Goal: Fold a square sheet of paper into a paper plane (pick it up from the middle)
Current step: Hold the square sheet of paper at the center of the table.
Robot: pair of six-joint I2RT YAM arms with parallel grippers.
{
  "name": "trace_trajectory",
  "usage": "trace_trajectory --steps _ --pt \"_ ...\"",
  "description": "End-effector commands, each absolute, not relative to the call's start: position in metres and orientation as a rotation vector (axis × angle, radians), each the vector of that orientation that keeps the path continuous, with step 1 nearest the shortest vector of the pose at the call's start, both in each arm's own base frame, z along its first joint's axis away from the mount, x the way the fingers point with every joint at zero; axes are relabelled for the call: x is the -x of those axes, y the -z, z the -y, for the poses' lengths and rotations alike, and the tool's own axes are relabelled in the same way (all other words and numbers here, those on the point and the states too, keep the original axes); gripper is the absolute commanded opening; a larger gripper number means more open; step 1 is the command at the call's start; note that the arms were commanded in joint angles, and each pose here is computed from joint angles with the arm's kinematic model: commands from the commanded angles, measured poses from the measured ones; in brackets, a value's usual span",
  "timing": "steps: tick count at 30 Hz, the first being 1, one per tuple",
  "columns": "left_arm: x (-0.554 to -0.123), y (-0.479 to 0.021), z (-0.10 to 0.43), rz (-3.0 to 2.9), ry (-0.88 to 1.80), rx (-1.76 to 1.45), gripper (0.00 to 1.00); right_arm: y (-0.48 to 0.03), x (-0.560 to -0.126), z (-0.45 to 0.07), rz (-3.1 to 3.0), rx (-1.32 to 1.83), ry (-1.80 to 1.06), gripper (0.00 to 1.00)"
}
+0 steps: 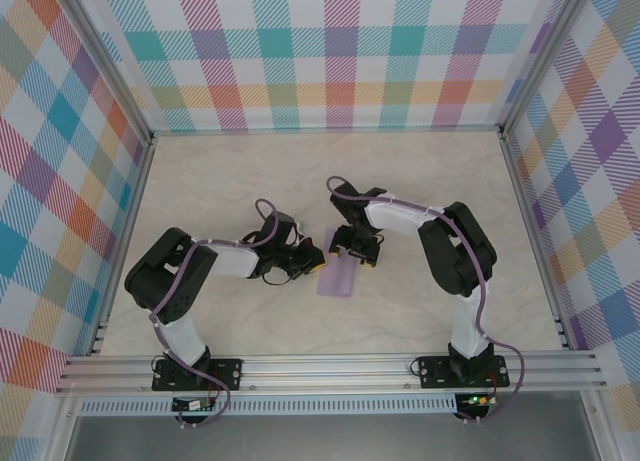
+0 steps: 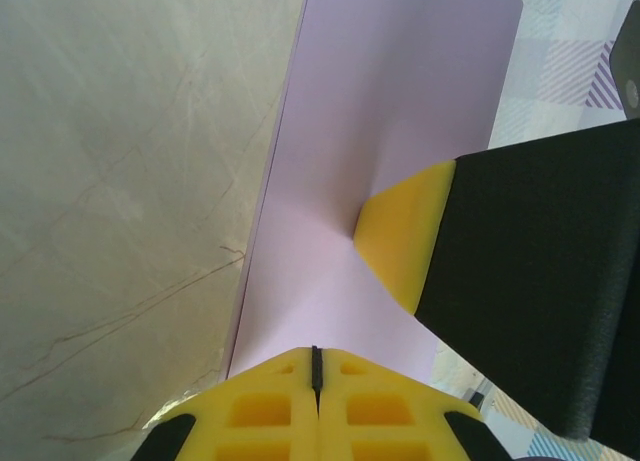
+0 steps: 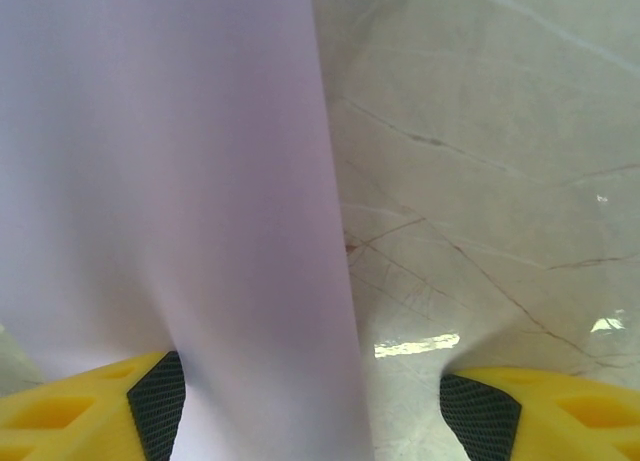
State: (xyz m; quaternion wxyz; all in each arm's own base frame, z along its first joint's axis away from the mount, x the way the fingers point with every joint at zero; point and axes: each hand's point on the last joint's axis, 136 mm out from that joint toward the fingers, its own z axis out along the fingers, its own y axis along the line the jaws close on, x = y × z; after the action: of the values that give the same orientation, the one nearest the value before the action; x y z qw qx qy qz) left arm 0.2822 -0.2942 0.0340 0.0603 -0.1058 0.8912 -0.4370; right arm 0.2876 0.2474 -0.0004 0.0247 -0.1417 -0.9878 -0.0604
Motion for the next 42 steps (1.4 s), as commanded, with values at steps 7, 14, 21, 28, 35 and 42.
trace_trajectory --steps 7,14,21,28,35,42 --pt "-0.282 -0.040 0.302 -2.686 1.347 0.280 0.04 0.110 -0.246 -0.215 2.901 0.443 -0.072 0.76" --pt "-0.281 -0.037 0.301 -2.693 1.342 0.285 0.04 0.111 -0.245 -0.216 2.891 0.450 -0.070 0.77" --pt "-0.280 -0.033 0.300 -2.708 1.327 0.291 0.02 0.112 -0.244 -0.216 2.886 0.452 -0.074 0.77" --pt "-0.276 -0.025 0.296 -2.751 1.286 0.304 0.01 0.112 -0.244 -0.215 2.884 0.451 -0.073 0.77" --pt "-0.270 -0.012 0.287 -2.826 1.183 0.322 0.00 0.112 -0.244 -0.216 2.886 0.451 -0.072 0.77" --pt "-0.257 0.010 0.268 -2.942 1.005 0.368 0.00 0.105 -0.245 -0.217 2.895 0.447 -0.049 0.77"
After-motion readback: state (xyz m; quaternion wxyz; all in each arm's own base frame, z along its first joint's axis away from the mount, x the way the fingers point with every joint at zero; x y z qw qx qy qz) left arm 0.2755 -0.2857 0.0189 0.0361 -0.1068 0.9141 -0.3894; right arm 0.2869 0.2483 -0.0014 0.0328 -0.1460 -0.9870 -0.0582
